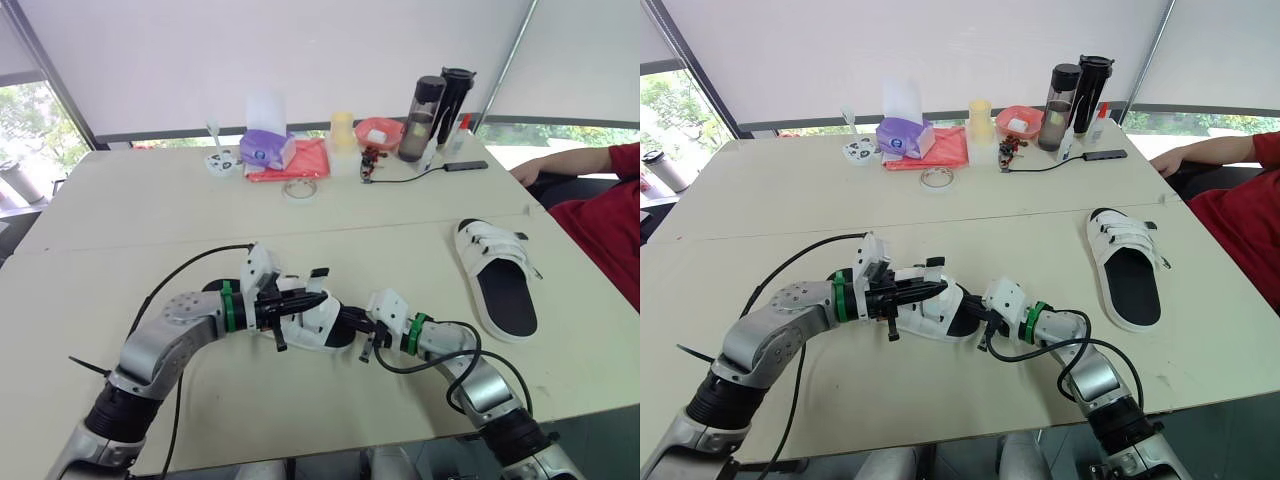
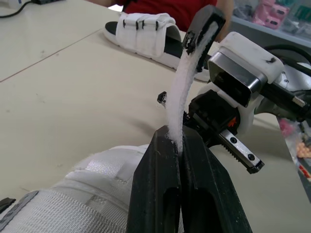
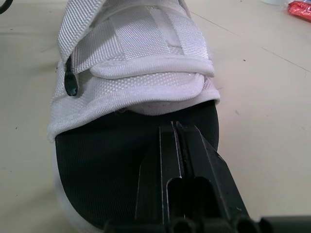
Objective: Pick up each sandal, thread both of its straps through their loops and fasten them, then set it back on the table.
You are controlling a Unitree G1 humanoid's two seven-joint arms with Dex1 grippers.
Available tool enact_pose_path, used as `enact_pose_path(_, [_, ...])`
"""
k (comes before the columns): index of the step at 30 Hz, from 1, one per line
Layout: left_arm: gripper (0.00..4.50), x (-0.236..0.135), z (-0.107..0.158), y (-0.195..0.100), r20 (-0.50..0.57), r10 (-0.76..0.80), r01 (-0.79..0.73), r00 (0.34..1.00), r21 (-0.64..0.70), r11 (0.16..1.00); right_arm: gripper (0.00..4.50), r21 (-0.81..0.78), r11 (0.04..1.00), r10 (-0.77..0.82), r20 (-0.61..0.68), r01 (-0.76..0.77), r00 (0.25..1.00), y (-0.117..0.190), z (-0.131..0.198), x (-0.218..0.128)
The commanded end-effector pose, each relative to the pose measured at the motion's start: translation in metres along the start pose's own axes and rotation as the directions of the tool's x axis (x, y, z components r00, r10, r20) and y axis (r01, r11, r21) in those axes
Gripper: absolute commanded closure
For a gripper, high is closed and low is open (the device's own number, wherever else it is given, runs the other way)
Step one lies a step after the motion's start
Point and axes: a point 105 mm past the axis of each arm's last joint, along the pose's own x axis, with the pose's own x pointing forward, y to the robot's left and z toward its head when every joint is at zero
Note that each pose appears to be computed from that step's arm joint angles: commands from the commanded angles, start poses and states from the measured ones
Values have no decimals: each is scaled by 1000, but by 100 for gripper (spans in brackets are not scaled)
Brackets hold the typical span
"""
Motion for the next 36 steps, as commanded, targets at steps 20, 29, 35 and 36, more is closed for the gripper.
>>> enact_pose_path(20, [4,3,33,14,44,-7,14,999,-169,986,450,124,992,14,-245,17,969,15,-67,-13])
enact_pose_path(29, [4,10,27,31,-49,-65,53,997,-217,975,450,118,993,17,-240,11,971,14,-65,-9])
enact_pose_path(35, [4,11,17,33,-105,-100,76,989,-210,975,450,124,992,13,-239,17,971,18,-66,-9])
enact_pose_path(36, [4,11,16,29,-112,-129,103,985,-211,972,450,125,992,12,-239,19,971,18,-66,-9])
